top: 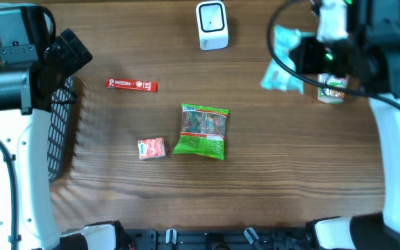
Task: Scan the item barcode
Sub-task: 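Hold the mint pouch over the white scanner with the right gripper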
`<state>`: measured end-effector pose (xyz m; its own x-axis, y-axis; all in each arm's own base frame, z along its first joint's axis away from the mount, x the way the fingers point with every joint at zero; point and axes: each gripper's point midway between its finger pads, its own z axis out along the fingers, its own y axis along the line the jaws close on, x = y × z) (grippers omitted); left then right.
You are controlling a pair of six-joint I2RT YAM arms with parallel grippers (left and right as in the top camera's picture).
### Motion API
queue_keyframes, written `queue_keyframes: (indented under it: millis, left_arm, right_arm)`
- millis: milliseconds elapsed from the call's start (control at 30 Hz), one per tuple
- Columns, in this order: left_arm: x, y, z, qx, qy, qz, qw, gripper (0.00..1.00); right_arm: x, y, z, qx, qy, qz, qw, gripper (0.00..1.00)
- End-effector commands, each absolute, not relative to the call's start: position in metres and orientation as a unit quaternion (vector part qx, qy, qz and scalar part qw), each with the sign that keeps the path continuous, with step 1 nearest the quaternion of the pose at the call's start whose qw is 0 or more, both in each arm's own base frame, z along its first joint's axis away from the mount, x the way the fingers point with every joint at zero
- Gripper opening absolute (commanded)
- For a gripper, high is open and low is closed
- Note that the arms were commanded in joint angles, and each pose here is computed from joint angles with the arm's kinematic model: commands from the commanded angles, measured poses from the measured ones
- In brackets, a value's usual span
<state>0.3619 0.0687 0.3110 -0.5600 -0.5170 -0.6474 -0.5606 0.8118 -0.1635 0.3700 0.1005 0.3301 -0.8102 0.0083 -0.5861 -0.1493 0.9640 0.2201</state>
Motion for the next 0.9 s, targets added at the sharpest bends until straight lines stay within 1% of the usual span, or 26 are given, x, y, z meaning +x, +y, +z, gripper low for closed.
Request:
queue_keyframes:
  millis: [0, 100, 200, 267, 300, 400, 467, 533, 600, 667, 800, 867]
  left_arm:
    - [0.361, 0.072, 0.317, -0.305, 0.88, 0.036, 0.363, 1.0]
    - [0.361, 0.072, 0.317, -0.305, 0.88, 0.036, 0.363, 1.0]
    - [0.361, 0.072, 0.317, -0.305, 0.88, 0.035, 0.363, 1.0]
    - [0.361, 0.072, 0.317, -0.305, 0.88, 0.035, 0.363, 1.0]
    - [0.361, 0.072, 0.317, -0.305, 0.88, 0.036, 0.363, 1.0]
    - [0.361, 0.072, 0.317, -0.305, 0.88, 0.035, 0.363, 1.0]
    - [0.361, 0.072, 0.317, -0.305, 0.88, 0.035, 0.363, 1.0]
    - [0.361, 0.072, 0.317, -0.305, 0.88, 0.035, 0.363, 1.0]
    - [0.361, 0.072, 0.317, -0.305, 0.88, 0.036, 0.363, 1.0]
    - [0.361, 0.072, 0.317, -0.305, 0.88, 0.036, 0.363, 1.0]
    - [0.361, 0.072, 0.317, -0.305, 0.88, 0.035, 0.363, 1.0]
    - [0.361, 0.072, 0.317, -0.305, 0.88, 0.036, 0.363, 1.0]
  right_arm:
    - [0.421, 0.111, 0.343, -0.014, 0.916, -0.013, 0.401, 0.04]
    - [0.455, 0.141, 0.347, -0.026, 0.873, -0.13, 0.47, 0.04]
    - [0.496, 0.182, 0.338, -0.078, 0.807, -0.279, 0.514, 0.04]
    - [0.529, 0.208, 0.321, -0.125, 0.754, -0.385, 0.518, 0.04]
    - [0.543, 0.217, 0.312, -0.145, 0.733, -0.42, 0.515, 0.04]
    - [0.579, 0.243, 0.28, -0.185, 0.67, -0.488, 0.527, 0.04]
    - [0.591, 0.258, 0.257, -0.228, 0.629, -0.521, 0.531, 0.04]
    - [0.601, 0.273, 0.22, -0.271, 0.599, -0.536, 0.53, 0.04]
    - [0.606, 0.279, 0.182, -0.293, 0.597, -0.535, 0.522, 0.04]
    - [0.607, 0.28, 0.166, -0.292, 0.603, -0.525, 0.525, 0.04]
    - [0.607, 0.278, 0.171, -0.261, 0.61, -0.507, 0.55, 0.04]
    - [0.594, 0.257, 0.211, -0.171, 0.61, -0.514, 0.579, 0.04]
